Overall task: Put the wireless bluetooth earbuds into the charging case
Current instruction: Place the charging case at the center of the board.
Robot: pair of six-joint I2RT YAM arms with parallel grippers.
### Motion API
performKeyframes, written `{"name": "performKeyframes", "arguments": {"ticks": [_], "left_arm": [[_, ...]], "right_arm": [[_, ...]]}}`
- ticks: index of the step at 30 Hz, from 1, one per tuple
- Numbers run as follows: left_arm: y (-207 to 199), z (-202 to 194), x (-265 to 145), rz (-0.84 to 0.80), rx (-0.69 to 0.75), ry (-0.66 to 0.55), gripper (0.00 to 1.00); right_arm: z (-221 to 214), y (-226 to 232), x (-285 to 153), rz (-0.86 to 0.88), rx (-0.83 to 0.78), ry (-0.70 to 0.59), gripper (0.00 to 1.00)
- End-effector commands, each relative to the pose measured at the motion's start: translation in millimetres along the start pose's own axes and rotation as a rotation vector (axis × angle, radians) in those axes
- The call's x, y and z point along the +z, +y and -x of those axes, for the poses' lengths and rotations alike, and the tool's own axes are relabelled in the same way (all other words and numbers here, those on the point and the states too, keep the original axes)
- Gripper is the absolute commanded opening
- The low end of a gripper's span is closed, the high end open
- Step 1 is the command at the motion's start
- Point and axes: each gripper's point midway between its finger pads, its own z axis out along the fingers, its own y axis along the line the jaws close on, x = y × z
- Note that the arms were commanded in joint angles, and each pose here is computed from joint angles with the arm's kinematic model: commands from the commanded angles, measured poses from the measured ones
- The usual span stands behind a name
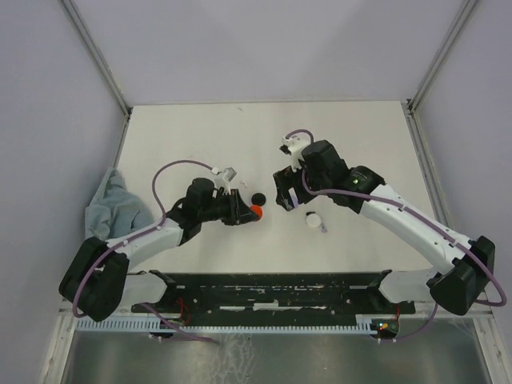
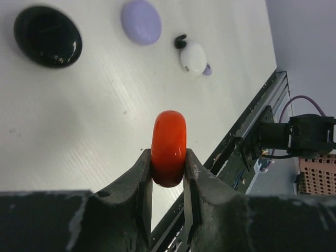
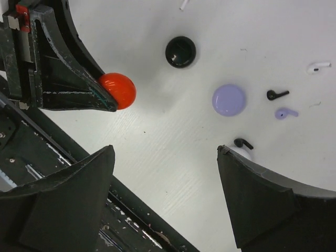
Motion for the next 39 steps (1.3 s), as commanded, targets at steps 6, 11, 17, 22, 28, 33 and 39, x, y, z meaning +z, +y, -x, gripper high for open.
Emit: {"name": "performKeyframes", "arguments": {"ticks": [6,11,17,22,28,33,39], "left_arm": [[30.8,-49.0,19.6,0.125,-0.323,0.176,0.08],[42.9,-70.3,28.8,0.160,-0.376,0.241,0.08],[59.1,-85.7,28.3,0.232,-0.405,0.276,0.17],[70.2,-91.9,21.7,0.304,-0.390,0.299,0.35],[78.7,-91.4,7.8,0.390,-0.347,0.297,0.58],[83.3,-82.1,-4.2,0.459,-0.313,0.262,0.73],[83.1,-48.0,-30.5,0.569,-0.221,0.141,0.79]], "right_arm": [[-4.8,-23.0,11.7,-0.125,0.097,-0.056,0.87],[-19.1,-28.6,17.3,-0.150,0.108,-0.031,0.87],[-32.5,-33.2,22.1,-0.169,0.119,-0.012,0.87],[-39.6,-38.7,22.7,-0.197,0.114,0.006,0.87],[-47.5,-47.2,20.5,-0.242,0.101,0.039,0.87],[-61.8,-59.0,17.2,-0.310,0.102,0.106,0.87],[-88.9,-75.3,17.7,-0.409,0.135,0.210,0.87]]}}
